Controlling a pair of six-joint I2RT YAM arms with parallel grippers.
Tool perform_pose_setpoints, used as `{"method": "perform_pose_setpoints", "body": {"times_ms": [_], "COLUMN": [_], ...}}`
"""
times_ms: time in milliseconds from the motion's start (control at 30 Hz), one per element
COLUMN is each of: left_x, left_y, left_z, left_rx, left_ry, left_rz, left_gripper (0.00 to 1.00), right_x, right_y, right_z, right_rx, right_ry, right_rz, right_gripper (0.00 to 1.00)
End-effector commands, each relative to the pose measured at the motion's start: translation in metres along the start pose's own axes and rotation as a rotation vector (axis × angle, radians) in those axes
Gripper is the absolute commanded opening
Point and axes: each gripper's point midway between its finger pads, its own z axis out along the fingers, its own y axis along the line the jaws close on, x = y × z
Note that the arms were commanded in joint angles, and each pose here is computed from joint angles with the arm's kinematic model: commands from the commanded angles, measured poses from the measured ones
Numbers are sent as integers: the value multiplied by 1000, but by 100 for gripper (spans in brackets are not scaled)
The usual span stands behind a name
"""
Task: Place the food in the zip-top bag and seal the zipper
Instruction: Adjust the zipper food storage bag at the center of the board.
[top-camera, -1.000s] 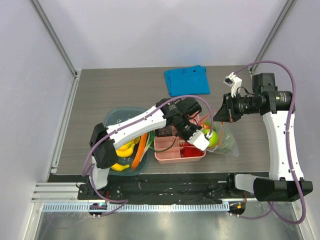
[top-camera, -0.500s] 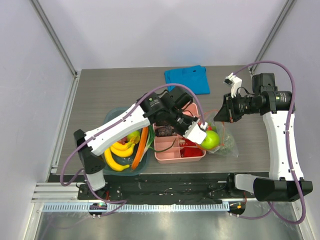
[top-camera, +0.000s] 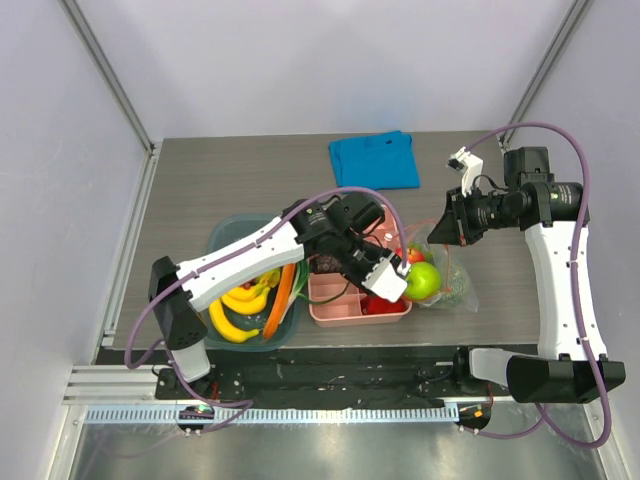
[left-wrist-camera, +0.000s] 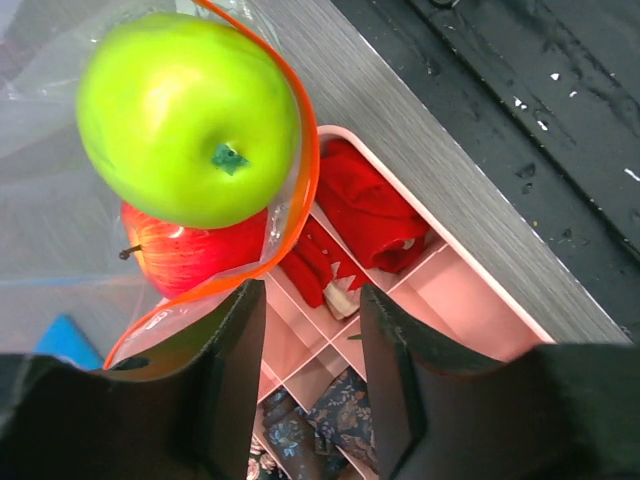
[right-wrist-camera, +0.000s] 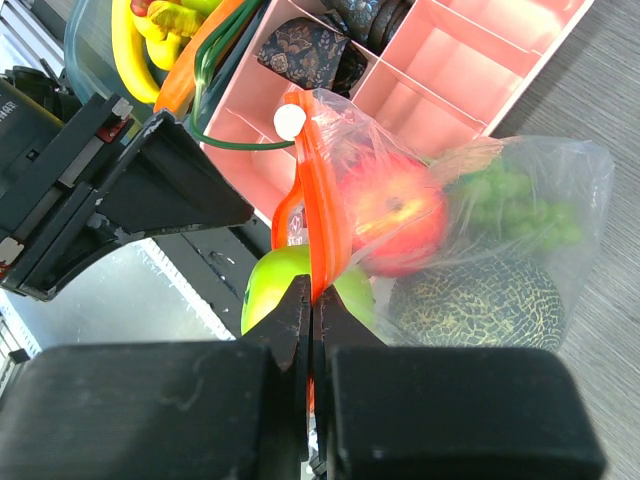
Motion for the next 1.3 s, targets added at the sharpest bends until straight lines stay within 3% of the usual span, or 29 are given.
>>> {"method": "perform_pose_setpoints", "body": {"times_ms": [0,200,700,767,867,900,1000,1267], "left_x": [-16,-18,4,5,3,0,-18,-83], "left_y": [23,20,27,28,25,22,14,33], "left_z": [-8,7,41,42,41,39,26,-45], "left_rx": [-92,-68,-26,-26,-9,0,11,-146], "left_ry": [-33,-38,25,29,33,32,6,-128], "left_rz": [137,161,194,196,203,210,216,132], "left_gripper": [48,52,49,44,27,16,0,0], "right_x": [11,11,10,10,10,10,12,22], "right_y": [18,16,18,17,17,17,13,-6], "right_z": [-6,-4,-4,-3,-4,-4,-2,-3], "right_rx": [-47,-52,-59,-57,-53,-51,-40,48], "right_ry": [31,35,31,30,28,31,35,84], "right_rz": [33,45,51,50,50,52,50,3], "right_gripper": [1,1,1,1,1,1,1,1]}}
